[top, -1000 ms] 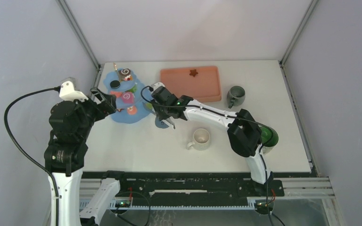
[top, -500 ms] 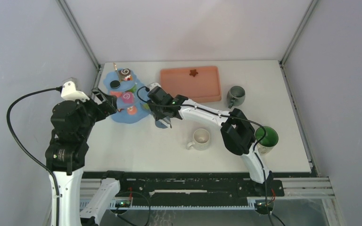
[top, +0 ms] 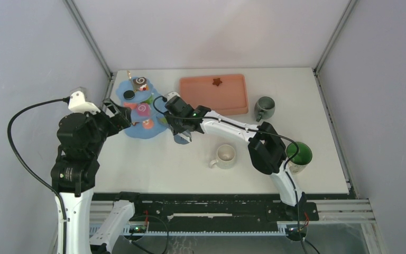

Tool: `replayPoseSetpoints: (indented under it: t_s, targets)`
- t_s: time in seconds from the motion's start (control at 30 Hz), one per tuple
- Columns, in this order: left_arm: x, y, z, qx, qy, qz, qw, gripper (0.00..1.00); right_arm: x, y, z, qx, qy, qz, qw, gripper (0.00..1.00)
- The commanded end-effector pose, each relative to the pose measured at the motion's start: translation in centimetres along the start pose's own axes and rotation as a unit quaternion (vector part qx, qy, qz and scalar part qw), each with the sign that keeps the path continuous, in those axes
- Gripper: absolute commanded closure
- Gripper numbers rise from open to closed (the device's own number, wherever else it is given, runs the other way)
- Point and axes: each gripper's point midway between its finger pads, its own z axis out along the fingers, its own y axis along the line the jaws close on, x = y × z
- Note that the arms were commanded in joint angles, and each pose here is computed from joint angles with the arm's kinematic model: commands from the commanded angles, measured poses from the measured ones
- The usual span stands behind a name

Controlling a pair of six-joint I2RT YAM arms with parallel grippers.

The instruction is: Serve the afternoon tea

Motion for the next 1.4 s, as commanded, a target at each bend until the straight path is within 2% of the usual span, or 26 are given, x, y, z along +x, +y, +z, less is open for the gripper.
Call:
replayPoseSetpoints:
  t_s: [0.0, 0.33, 0.7, 0.87, 1.0, 1.1, 1.13, 1.23, 1.37]
  targets:
    - [-0.2, 0.1, 0.5, 0.002, -0.007, 0.004, 1.0, 0.14, -3.4, 1.6, -2.1, -0.02, -0.048, -0.002, 0.999, 0.5]
    - [-0.4, 0.0, 0.0, 0.004, -0.011, 0.007, 1.0, 0.14, -4.3, 1.8, -3.7, -0.017, -0.066, -0.006, 0.998, 0.49]
    - [-0.3, 0.1, -0.2, 0.001, -0.011, 0.005, 1.0, 0.14, -5.1, 0.3, -7.8, -0.007, -0.11, 0.018, 0.994, 0.51]
    - [-0.4, 0.1, -0.3, 0.002, -0.013, 0.004, 1.0, 0.14, -4.6, -1.9, -10.3, 0.018, -0.128, 0.037, 0.991, 0.63]
    - [-0.3, 0.1, -0.2, 0.002, -0.012, 0.003, 1.0, 0.14, -3.6, -4.9, -12.7, 0.031, -0.139, 0.069, 0.987, 0.77]
    - [-0.2, -0.1, 0.1, 0.006, -0.009, 0.0, 1.0, 0.14, -3.2, -7.0, -14.5, 0.041, -0.15, 0.087, 0.984, 0.93]
    - [-0.2, -0.2, 0.2, 0.008, -0.009, -0.001, 1.0, 0.14, -3.2, -7.8, -15.2, 0.047, -0.156, 0.093, 0.982, 0.96]
    - [-0.2, -0.3, 0.3, 0.012, -0.009, -0.004, 1.0, 0.14, -3.7, -11.0, -17.5, 0.085, -0.179, 0.109, 0.974, 0.97]
    - [-0.1, -0.4, 0.3, 0.015, -0.005, 0.0, 1.0, 0.14, -4.1, -17.7, -20.7, 0.153, -0.213, 0.15, 0.953, 0.94]
